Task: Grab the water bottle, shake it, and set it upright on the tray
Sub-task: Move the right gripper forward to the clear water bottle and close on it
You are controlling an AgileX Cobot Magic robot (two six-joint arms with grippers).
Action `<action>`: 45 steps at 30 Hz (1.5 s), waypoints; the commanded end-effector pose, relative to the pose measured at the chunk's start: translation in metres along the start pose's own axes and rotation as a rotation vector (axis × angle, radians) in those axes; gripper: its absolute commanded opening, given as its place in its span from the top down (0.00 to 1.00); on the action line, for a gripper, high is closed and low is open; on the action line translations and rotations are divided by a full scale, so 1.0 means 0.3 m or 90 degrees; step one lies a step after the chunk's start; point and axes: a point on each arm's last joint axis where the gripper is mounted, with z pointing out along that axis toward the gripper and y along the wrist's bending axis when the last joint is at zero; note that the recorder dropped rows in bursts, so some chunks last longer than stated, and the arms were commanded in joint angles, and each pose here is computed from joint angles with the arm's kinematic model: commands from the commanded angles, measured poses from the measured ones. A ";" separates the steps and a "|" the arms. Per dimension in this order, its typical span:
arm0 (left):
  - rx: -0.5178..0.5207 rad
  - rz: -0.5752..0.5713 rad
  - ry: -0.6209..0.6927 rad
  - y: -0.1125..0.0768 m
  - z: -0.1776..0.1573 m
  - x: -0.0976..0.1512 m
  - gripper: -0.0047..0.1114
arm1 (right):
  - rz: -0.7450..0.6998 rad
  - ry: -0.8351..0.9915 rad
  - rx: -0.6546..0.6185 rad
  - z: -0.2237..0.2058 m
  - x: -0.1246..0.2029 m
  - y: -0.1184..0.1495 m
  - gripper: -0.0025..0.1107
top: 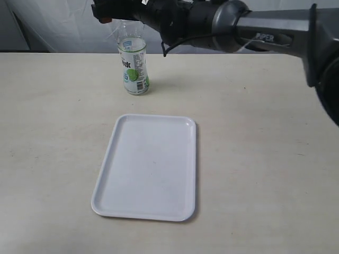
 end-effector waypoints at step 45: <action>-0.001 -0.003 -0.005 0.000 -0.001 0.000 0.96 | 0.036 0.068 0.016 0.207 0.362 0.012 0.13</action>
